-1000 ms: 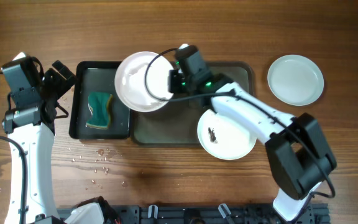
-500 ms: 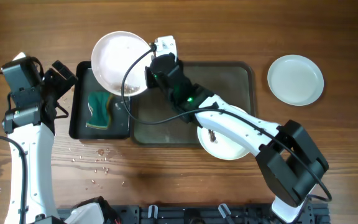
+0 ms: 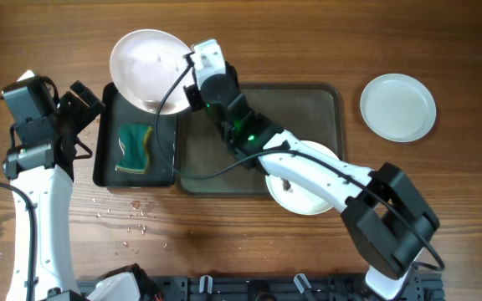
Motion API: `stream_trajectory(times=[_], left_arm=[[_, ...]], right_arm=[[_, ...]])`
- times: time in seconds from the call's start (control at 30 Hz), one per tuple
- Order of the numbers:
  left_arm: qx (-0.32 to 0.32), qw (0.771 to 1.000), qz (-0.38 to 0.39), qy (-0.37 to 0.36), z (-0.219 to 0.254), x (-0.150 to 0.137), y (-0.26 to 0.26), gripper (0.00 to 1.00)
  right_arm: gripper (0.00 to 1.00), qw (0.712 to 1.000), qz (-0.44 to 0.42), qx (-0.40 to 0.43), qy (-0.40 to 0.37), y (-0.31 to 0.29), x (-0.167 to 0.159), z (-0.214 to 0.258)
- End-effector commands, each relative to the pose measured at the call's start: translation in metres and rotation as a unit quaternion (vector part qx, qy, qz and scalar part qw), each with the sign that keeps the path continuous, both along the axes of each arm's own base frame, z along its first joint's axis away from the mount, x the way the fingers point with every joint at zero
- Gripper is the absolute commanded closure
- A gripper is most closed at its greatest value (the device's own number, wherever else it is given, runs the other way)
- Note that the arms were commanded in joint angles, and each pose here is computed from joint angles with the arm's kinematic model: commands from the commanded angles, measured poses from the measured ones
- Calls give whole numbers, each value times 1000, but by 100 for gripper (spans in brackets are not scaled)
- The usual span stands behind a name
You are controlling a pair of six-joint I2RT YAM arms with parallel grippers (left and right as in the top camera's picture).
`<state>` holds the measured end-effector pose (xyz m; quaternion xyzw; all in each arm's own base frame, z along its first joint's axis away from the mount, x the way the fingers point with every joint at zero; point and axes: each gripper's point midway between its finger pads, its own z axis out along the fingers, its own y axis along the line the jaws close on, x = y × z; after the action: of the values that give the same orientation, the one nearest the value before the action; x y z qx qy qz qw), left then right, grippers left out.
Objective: Clean dirty plates on tray and stack at the side
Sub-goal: 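Lift the scrubbed white plate off the dark tray with the right gripper, then carry the plate right and stack it on the clean plate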
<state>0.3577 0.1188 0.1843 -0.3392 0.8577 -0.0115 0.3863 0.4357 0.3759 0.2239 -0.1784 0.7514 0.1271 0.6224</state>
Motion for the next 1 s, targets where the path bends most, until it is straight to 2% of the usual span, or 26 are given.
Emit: stream_trajectory(times=[0.0,0.2,0.47,0.7,0.87,0.97], left_arm=[[-4,1000,4,-11,7,2,1,0],[-5,1000,4,-11,6,2,1,0],[-4,1000,4,-11,6,2,1,0],[-5,1000,4,-11,6,2,1,0],[-4,1000,4,-11,6,2,1,0],[-4,1000,4,-11,7,2,1,0]], right_arm=[[95,995,-7,-84,-61,13,-1,-3],[96,967,15,-198,-159,32,-9,5],[95,917,12,-277,-287,46,-22,45],[96,888,-24,-273,-368,43,-34,89],[95,890,-25,-245,-384,43,-38,100],[96,905,-21,-210,-368,44,-37,98]])
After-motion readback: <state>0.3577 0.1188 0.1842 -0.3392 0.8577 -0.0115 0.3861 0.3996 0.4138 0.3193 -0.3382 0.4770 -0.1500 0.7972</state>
